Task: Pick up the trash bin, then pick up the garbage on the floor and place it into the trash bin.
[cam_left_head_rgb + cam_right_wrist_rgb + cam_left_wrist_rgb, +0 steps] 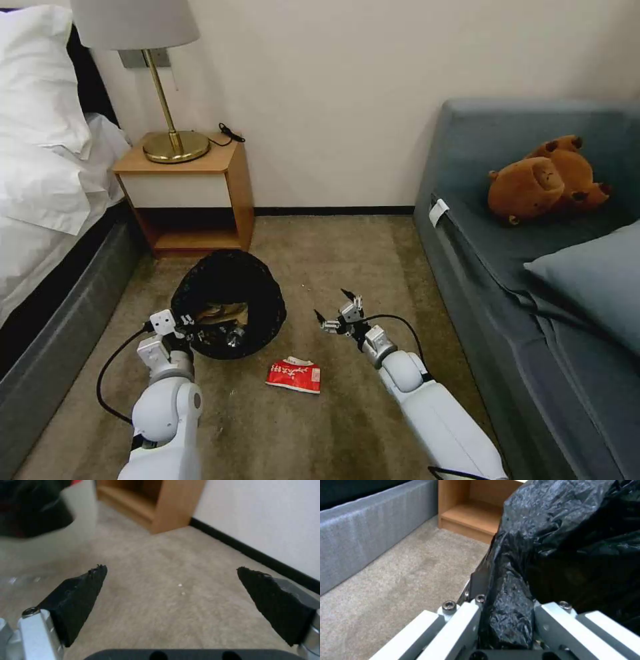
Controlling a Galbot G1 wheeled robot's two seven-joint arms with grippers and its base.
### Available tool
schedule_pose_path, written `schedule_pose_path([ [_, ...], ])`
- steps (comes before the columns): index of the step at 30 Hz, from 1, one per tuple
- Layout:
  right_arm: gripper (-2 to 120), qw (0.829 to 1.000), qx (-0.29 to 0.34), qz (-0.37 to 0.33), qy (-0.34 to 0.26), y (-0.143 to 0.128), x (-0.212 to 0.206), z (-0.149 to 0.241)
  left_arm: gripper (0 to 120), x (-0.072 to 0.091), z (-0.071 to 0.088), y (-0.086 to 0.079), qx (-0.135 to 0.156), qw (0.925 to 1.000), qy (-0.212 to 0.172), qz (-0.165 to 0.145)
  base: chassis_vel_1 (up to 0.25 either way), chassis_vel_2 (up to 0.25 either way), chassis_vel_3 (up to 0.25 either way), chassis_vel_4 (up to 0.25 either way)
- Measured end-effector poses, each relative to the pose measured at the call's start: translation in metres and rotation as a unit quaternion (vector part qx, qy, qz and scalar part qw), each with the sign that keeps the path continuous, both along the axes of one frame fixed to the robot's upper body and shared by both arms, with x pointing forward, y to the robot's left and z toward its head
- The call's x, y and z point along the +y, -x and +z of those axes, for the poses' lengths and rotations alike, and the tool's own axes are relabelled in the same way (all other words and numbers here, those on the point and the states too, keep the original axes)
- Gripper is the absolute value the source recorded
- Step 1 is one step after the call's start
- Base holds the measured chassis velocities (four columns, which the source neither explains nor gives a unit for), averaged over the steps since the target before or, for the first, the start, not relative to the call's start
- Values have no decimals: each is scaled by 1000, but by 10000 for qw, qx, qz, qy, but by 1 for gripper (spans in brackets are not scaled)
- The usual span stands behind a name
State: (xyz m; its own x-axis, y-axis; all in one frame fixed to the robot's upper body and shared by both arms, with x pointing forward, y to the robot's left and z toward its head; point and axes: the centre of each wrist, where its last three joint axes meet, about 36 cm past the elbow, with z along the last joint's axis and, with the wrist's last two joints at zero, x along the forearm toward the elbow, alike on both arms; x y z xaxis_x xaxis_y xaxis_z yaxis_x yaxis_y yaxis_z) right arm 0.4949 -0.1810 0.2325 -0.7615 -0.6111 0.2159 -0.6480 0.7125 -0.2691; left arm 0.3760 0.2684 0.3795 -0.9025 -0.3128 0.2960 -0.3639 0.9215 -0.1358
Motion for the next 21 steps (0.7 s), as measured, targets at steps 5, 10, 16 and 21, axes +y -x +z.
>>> schedule_pose_path([
  [5, 100, 9979, 50, 632, 115, -13, -9, -7, 2, 0, 1, 1, 9, 10000, -21, -6, 0, 0, 0, 0],
  [10, 100, 9886, 10, 1455, 389, -39, -20, -7, 2, 0, 3, 4, 7, 10000, -41, 5, 0, 0, 0, 0],
  [16, 100, 9760, 294, 2031, 734, -52, -25, -13, 2, -1, -1, 9, 79, 10000, -37, 30, 0, 0, 0, 0],
  [21, 100, 9635, 326, 2494, 914, -57, -28, -16, 2, -2, -2, 10, 87, 9999, -50, 48, 0, 0, 0, 0],
])
